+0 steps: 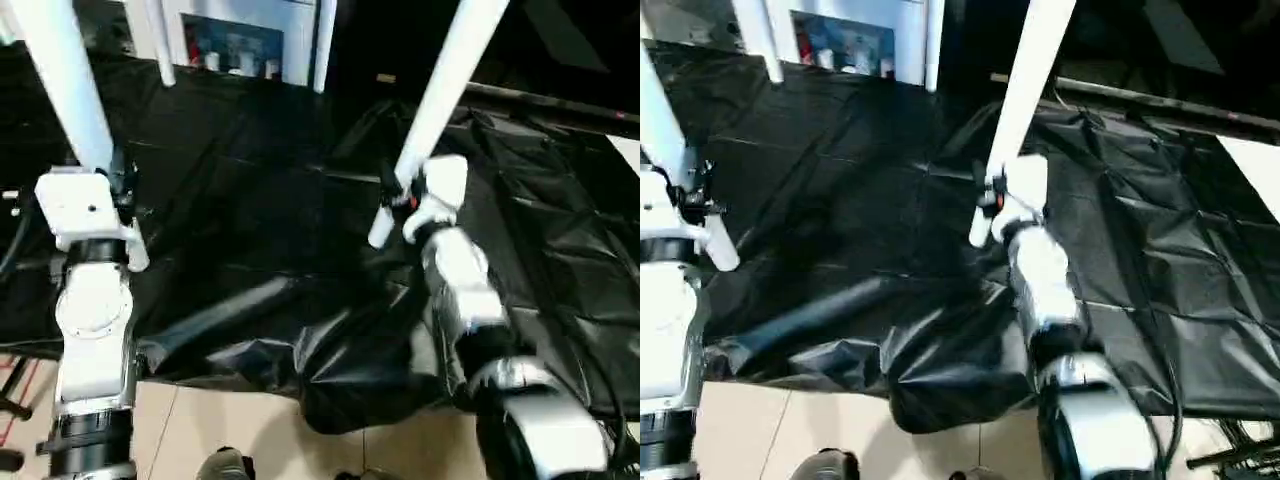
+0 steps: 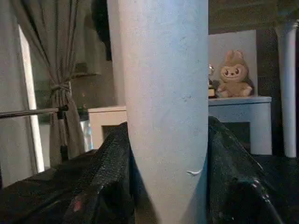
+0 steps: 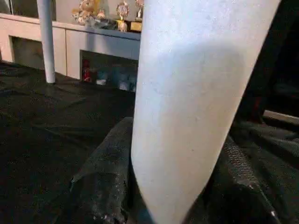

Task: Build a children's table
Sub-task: Flip table

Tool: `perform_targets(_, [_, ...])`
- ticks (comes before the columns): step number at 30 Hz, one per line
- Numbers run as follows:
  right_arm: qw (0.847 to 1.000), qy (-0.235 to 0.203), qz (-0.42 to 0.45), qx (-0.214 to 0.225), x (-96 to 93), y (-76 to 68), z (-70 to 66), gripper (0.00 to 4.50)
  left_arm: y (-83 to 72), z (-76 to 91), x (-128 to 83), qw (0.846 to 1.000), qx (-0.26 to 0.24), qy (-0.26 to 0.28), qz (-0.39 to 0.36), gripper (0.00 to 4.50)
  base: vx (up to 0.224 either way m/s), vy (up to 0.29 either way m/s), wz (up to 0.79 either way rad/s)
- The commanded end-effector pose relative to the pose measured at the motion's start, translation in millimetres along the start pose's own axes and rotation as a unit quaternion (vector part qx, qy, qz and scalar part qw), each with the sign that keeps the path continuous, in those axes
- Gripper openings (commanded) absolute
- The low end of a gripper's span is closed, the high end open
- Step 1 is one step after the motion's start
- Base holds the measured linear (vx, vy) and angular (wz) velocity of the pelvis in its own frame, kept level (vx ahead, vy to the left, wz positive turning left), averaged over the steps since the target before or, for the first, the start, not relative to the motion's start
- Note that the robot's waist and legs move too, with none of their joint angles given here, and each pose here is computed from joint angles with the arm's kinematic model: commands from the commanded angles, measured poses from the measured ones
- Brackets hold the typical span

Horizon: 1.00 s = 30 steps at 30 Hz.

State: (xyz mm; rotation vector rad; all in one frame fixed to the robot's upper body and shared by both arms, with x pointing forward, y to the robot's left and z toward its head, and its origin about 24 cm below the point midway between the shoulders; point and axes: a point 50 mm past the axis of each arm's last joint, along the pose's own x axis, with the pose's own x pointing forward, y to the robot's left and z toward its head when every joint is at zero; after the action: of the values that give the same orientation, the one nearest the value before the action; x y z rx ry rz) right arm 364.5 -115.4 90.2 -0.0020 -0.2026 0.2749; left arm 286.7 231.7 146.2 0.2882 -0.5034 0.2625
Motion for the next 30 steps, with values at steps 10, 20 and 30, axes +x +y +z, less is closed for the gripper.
perform_targets(10, [0.994,-0.082,-0.021,-0.073,-38.9,-10.3,23.3,1.55,-2.2,-20.6,-16,0.991,0.038,0.068,-0.112,1.72,0.0,0.0,0.0])
perform_targets(20, [0.998,-0.026,-0.021,-0.057,-73.4,3.3,12.4,2.11,30.9,-39.3,-16,0.978,0.063,0.147,-0.134,2.07,0.0,0.0,0.0])
perform_targets(30, [0.999,-0.015,-0.029,-0.031,-84.6,3.5,18.6,2.9,49.7,-36.4,-34,0.98,0.008,0.162,-0.118,3.06,0.0,0.0,0.0])
